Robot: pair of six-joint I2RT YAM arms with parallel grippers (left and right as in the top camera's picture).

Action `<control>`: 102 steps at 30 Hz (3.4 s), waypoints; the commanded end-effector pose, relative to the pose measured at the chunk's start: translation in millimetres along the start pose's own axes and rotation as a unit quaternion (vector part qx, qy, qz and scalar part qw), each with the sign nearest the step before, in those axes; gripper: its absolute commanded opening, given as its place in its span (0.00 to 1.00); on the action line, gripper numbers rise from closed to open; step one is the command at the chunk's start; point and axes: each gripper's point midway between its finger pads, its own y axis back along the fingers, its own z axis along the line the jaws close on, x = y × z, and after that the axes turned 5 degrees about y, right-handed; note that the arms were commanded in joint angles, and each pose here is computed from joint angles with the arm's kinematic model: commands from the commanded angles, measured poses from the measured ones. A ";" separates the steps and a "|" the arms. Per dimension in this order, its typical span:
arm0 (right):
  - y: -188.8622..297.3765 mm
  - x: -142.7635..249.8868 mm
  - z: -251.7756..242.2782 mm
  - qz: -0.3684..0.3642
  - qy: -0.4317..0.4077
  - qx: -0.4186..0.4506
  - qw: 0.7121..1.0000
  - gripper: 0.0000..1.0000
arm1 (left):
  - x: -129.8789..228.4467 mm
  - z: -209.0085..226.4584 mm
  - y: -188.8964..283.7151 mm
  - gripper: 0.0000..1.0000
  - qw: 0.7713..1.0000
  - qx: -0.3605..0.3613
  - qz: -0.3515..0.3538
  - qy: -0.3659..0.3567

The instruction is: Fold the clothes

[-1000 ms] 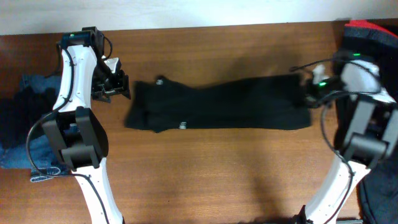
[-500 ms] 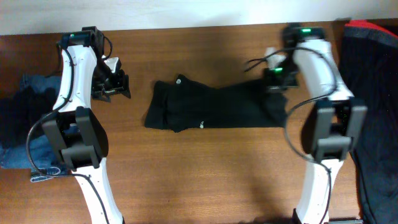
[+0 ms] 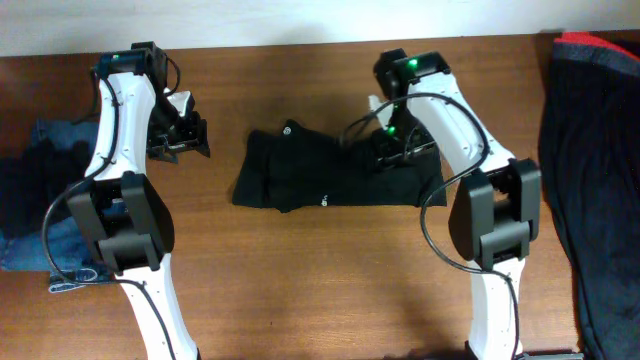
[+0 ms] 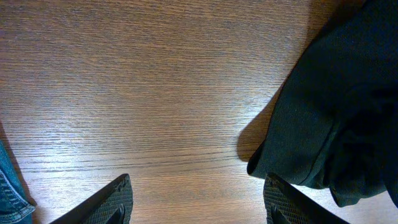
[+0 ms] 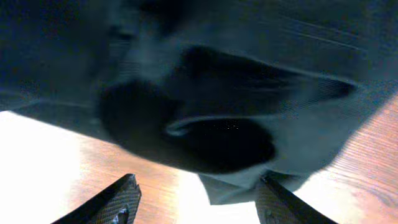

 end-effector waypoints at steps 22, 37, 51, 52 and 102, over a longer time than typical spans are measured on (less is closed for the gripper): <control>-55.4 30.8 -1.3 0.061 0.005 -0.048 0.997 0.50 | -2.5 -1.8 19.1 0.67 1.000 0.004 -0.026 -0.006; -37.3 31.7 78.9 0.028 0.188 -0.207 0.960 0.37 | -3.4 -2.0 19.2 0.67 1.000 0.004 -0.028 -0.006; -26.7 23.7 -24.0 0.000 -0.008 -0.063 0.998 0.53 | -3.4 -1.9 19.2 0.67 1.000 0.004 -0.028 -0.006; -30.8 24.4 -22.2 0.001 -0.008 -0.067 0.998 0.53 | -3.3 -1.9 19.2 0.67 1.000 0.004 -0.028 -0.006; 9.6 -35.9 -64.1 -0.177 -0.012 -0.077 0.981 0.42 | -6.7 -2.3 19.4 0.67 0.999 0.005 -0.035 -0.007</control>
